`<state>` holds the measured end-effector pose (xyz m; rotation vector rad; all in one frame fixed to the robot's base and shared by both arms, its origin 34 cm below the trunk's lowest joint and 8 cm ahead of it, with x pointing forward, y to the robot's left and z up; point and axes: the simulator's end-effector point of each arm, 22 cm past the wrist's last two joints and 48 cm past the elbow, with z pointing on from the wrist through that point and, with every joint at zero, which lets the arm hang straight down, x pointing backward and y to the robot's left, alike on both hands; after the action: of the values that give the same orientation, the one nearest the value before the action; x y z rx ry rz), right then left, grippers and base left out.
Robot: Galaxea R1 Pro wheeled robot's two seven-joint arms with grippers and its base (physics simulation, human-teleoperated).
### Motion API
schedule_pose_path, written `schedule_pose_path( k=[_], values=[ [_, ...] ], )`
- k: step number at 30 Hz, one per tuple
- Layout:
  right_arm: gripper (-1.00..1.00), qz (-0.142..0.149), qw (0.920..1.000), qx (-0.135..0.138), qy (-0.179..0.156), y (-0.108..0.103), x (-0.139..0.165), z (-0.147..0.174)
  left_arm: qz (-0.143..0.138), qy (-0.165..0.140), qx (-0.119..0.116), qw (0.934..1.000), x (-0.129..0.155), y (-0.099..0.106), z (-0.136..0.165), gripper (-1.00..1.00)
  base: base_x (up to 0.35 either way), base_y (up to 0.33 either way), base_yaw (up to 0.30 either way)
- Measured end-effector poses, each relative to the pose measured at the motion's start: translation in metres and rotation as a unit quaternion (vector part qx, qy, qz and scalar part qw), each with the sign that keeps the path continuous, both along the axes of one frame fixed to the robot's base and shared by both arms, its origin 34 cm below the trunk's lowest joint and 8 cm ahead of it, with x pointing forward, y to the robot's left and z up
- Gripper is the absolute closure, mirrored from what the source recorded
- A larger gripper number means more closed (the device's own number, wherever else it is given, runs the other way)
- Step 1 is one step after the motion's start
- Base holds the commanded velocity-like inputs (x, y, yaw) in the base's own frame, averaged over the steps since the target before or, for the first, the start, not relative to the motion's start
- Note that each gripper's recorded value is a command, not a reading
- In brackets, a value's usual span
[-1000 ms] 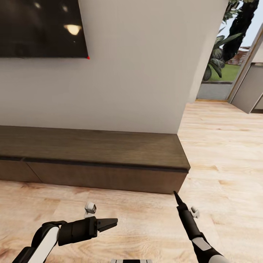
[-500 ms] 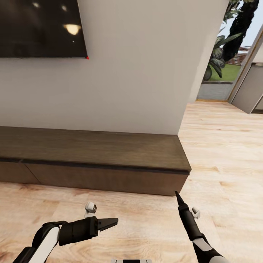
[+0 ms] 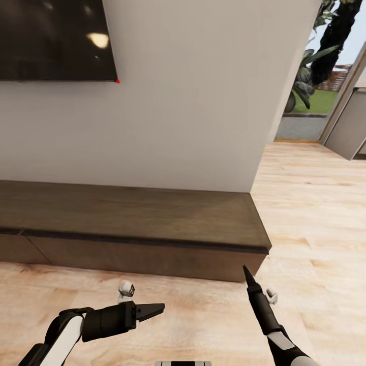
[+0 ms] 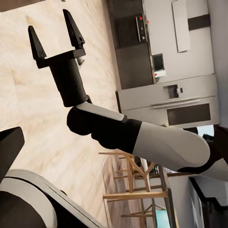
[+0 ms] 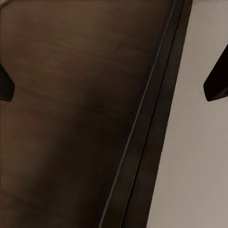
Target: Place each of the two pumpkins and all three candles from the living room inside a cabinet in the living room (use any cabinet), then make sure every cabinet is closed, and position the cauldron so it is next to a table in the living room.
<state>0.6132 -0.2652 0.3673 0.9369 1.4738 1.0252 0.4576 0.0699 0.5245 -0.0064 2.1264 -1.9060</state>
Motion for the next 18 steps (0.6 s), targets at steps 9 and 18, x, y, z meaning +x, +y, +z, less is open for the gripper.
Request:
schedule_pose_path(
  k=[9, 18],
  values=[
    [-1.00, 0.000, 1.0000, 0.000, 0.000, 0.000, 0.000, 0.000, 0.000, -0.001, -0.001, 1.0000, 0.000, 0.000, 0.001, -1.00, 0.124, 0.000, 0.000],
    [-1.00, 0.001, 1.0000, 0.002, 0.000, 0.003, 0.000, 0.000, 0.023, -0.035, -0.003, 0.9991, 0.011, 0.002, 0.005, -1.00, 0.164, 0.000, 0.000]
  ],
)
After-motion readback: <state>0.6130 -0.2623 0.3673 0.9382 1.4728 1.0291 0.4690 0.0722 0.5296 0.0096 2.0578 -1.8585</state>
